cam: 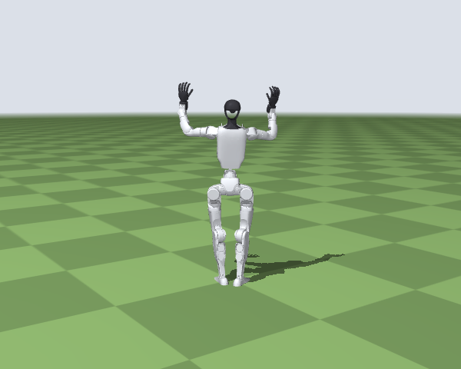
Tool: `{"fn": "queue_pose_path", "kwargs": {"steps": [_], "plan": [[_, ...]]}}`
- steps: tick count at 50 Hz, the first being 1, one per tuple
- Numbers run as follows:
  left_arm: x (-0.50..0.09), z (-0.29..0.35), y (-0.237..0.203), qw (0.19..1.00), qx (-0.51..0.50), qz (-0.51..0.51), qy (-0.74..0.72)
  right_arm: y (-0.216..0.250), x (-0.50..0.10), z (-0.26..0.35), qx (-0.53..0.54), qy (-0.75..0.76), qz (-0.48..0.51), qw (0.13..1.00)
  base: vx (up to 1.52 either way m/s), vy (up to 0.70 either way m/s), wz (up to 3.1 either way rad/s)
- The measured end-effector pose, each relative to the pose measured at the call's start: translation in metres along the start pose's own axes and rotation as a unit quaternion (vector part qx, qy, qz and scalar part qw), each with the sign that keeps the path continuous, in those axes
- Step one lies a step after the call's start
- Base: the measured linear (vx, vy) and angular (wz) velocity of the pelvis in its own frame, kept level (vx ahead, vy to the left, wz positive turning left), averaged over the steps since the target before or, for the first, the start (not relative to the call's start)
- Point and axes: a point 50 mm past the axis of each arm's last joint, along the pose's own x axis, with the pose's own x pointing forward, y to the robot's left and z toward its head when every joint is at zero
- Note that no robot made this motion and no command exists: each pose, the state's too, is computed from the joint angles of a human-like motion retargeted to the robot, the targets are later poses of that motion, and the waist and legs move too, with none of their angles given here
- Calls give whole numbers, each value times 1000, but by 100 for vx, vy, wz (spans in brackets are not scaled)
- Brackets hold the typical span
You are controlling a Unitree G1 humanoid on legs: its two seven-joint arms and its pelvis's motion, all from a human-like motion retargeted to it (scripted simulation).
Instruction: Upper body actions
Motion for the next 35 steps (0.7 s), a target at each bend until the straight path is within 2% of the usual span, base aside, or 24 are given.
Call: {"fn": "queue_pose_path", "kwargs": {"steps": [3, 5, 7, 9, 12, 16, 18, 20, 23, 25, 26, 28, 30, 32, 35], "plan": [[10, 41, -31, 973, 151, -59, -164, 23, 7, 28, -133, -154, 105, 974, 7, 1, 8], [17, 53, -35, 927, 297, -14, -228, 31, 15, 38, -269, -246, 151, 919, 0, 0, 0], [23, 56, -27, 893, 370, 58, -248, 31, 23, 37, -393, -303, 128, 859, 3, -2, -22], [20, 45, -24, 906, 357, 70, -214, 27, 27, 32, -457, -345, 85, 816, 0, -4, -32], [12, 6, -6, 949, 301, 65, -69, 21, 26, 0, -489, -329, 121, 798, -5, -6, -35], [-16, -60, 56, 949, 264, 81, 153, -19, 14, -64, -504, -100, 112, 850, -9, -6, -22], [-42, -90, 93, 930, 237, 120, 254, -47, -3, -92, -482, 47, 71, 872, -7, -4, -9], [-74, -114, 118, 902, 176, 166, 356, -65, -29, -114, -406, 201, 8, 891, -7, -2, -5], [-114, -136, 126, 862, -51, 195, 465, -62, -54, -123, -124, 358, -50, 924, -4, 0, -2], [-127, -139, 123, 839, -174, 225, 464, -59, -54, -111, 52, 335, -120, 933, 0, 0, 0], [-126, -137, 124, 838, -192, 252, 444, -63, -53, -105, 81, 306, -180, 931, 0, 0, 0], [-119, -129, 127, 849, -175, 299, 398, -64, -50, -88, 71, 233, -256, 936, 0, 0, 0], [-103, -116, 117, 879, -105, 304, 352, -48, -42, -69, 14, 174, -234, 957, 0, 0, 0], [-77, -102, 95, 919, -62, 237, 309, -25, -29, -50, 7, 127, -146, 981, 3, 0, 4], [-38, -74, 51, 969, -64, 56, 233, 8, -12, -12, 10, 21, -24, 999, 7, 2, 4]]}}
